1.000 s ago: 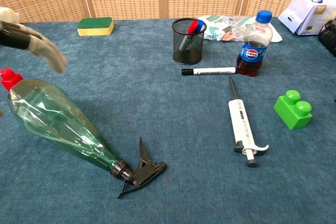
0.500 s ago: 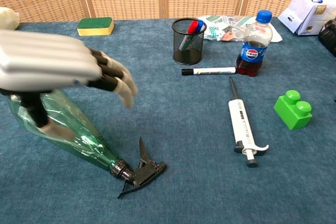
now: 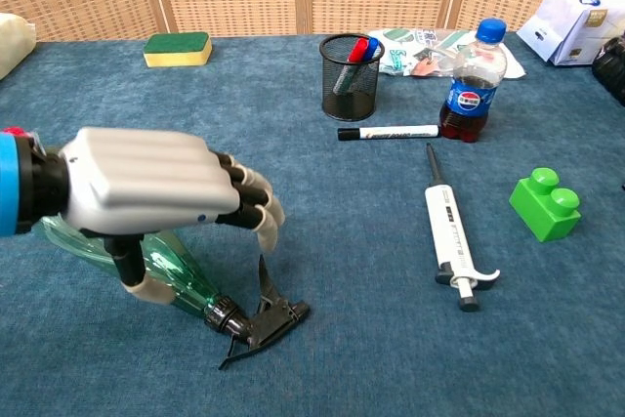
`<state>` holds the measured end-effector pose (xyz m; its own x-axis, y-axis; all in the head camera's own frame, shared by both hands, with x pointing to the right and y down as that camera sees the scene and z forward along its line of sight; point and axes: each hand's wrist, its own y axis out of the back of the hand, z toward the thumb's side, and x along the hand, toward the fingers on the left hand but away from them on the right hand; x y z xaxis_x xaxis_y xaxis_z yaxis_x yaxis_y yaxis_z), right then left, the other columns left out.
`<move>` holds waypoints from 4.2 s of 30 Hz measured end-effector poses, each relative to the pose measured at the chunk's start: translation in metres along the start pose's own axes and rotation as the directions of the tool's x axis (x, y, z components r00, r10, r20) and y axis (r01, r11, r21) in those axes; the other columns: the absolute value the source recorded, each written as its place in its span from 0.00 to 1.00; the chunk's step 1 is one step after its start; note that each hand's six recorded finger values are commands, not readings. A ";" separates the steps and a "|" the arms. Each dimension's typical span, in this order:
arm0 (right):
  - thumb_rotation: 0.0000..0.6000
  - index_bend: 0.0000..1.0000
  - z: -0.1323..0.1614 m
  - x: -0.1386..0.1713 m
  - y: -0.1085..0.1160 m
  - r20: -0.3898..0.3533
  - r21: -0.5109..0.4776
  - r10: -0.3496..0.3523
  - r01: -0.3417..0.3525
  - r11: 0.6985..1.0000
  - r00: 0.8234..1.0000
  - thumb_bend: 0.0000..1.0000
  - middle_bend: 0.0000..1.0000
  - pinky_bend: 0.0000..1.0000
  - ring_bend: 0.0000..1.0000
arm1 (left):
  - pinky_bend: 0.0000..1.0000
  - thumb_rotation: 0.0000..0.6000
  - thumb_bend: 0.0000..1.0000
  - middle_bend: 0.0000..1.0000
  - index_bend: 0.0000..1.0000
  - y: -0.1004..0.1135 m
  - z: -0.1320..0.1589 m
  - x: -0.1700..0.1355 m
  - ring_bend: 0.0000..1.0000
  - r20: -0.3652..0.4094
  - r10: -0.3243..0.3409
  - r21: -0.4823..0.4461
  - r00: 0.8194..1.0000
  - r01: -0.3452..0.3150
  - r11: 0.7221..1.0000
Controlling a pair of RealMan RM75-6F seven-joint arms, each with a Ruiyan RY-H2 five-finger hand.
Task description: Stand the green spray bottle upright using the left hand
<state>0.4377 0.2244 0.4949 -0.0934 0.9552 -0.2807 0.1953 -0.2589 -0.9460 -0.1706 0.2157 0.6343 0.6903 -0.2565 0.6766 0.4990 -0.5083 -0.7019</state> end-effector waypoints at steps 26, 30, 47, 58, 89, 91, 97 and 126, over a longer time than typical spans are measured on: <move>1.00 0.10 -0.009 0.005 0.006 0.016 -0.020 -0.018 0.018 1.000 1.000 0.56 0.22 0.06 0.05 | 0.40 1.00 0.25 0.46 0.51 -0.020 0.006 0.026 0.38 -0.033 0.010 0.122 0.999 -0.006 0.993; 1.00 0.10 -0.009 0.006 0.006 0.015 -0.023 -0.020 0.020 1.000 1.000 0.56 0.22 0.06 0.05 | 0.50 1.00 0.27 0.55 0.60 -0.017 0.006 0.027 0.46 -0.033 0.052 0.138 0.998 -0.047 0.989; 1.00 0.10 -0.003 0.004 0.003 0.007 -0.035 -0.013 0.013 0.999 1.000 0.56 0.22 0.06 0.05 | 0.56 1.00 0.27 0.59 0.60 0.011 -0.023 0.009 0.51 -0.127 0.233 -0.065 0.964 -0.242 0.968; 1.00 0.10 0.009 -0.003 -0.004 -0.020 -0.035 0.011 -0.012 0.999 1.000 0.56 0.22 0.06 0.05 | 0.51 1.00 0.28 0.58 0.57 0.050 -0.086 -0.030 0.50 -0.346 0.399 -0.535 0.849 -0.528 0.659; 1.00 0.10 0.010 -0.004 -0.010 0.010 -0.042 0.028 -0.028 0.999 1.000 0.56 0.22 0.06 0.05 | 0.49 1.00 0.27 0.52 0.56 0.024 -0.167 -0.040 0.45 -0.550 0.354 -0.835 0.757 -0.513 -0.199; 1.00 0.10 0.009 -0.003 -0.010 0.013 -0.042 0.027 -0.026 0.999 1.000 0.56 0.22 0.06 0.05 | 0.53 1.00 0.27 0.52 0.55 0.028 -0.166 -0.038 0.44 -0.544 0.368 -0.837 0.754 -0.517 -0.179; 1.00 0.10 0.005 0.000 -0.006 0.022 -0.045 0.018 -0.017 0.999 1.000 0.56 0.22 0.06 0.05 | 0.54 1.00 0.27 0.52 0.55 0.037 -0.161 -0.032 0.44 -0.524 0.395 -0.846 0.755 -0.515 -0.137; 1.00 0.09 0.002 0.004 0.000 0.022 -0.055 0.000 0.002 0.998 1.000 0.56 0.22 0.06 0.05 | 0.49 1.00 0.27 0.41 0.45 0.013 -0.138 -0.032 0.30 -0.454 0.391 -0.872 0.801 -0.489 -0.011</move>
<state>0.4352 0.2276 0.4938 -0.1151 0.9519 -0.2839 0.2489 -0.2491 -0.9360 -0.2582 0.1038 0.6339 0.5100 -0.7774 0.3682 -0.8001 -0.5859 -0.1286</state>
